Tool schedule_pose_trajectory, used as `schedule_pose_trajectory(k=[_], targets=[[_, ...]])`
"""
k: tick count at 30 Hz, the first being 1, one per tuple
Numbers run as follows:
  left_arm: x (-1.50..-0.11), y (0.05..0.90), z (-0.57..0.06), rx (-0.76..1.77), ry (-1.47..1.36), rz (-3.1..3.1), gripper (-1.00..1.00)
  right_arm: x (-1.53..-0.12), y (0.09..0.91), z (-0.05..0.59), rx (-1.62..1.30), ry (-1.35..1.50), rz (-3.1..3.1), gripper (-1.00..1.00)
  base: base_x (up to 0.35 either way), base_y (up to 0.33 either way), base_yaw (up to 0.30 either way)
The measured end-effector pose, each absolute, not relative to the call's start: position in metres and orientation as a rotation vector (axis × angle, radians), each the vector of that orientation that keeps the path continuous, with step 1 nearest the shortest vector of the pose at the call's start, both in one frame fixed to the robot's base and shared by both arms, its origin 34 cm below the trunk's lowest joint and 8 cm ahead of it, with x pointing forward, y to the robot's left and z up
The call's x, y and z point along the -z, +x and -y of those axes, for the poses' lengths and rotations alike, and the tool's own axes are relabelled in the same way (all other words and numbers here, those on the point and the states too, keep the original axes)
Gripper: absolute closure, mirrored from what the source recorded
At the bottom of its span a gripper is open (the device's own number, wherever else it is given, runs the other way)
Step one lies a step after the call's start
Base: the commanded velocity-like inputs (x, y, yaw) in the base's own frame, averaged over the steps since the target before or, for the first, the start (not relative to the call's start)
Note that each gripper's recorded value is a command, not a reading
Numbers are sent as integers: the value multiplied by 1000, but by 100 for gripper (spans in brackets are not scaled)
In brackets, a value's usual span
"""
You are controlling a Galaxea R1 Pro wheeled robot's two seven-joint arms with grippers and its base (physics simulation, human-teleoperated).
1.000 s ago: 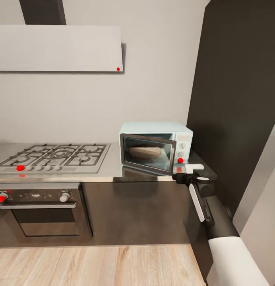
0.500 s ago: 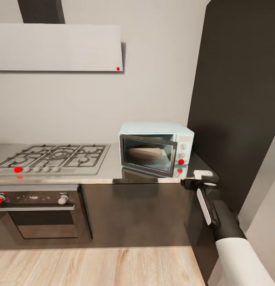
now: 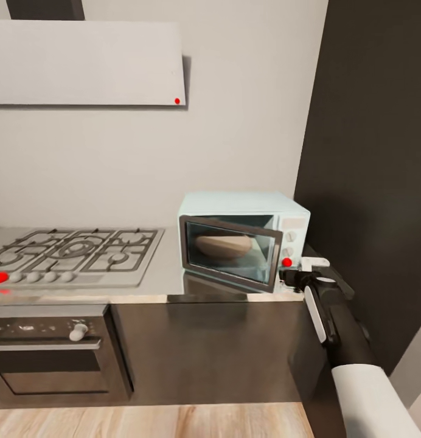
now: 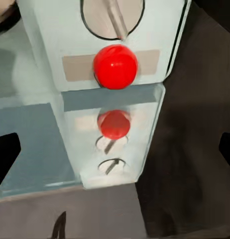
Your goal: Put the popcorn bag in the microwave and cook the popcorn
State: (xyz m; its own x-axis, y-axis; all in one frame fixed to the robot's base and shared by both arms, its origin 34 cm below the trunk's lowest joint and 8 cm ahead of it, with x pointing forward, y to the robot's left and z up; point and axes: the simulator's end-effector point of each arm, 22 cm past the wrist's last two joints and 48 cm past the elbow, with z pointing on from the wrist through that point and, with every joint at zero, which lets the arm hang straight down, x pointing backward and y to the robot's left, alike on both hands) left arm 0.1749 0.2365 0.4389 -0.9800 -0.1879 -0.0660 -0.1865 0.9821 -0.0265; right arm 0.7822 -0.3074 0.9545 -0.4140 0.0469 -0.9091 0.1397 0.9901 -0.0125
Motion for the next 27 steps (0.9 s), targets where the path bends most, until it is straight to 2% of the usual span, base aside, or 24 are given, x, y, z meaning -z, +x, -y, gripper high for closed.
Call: schedule_pose_trajectory(k=[7, 27], targets=[[-439, 175, -236, 31, -289, -3060, -100, -957, 780, 325, 101, 187, -1987, -100, 251, 0, 0], [-439, 176, -236, 31, -289, -3057, -100, -951, 782, 278, -134, 39, -2008, -100, 4, 0, 0]])
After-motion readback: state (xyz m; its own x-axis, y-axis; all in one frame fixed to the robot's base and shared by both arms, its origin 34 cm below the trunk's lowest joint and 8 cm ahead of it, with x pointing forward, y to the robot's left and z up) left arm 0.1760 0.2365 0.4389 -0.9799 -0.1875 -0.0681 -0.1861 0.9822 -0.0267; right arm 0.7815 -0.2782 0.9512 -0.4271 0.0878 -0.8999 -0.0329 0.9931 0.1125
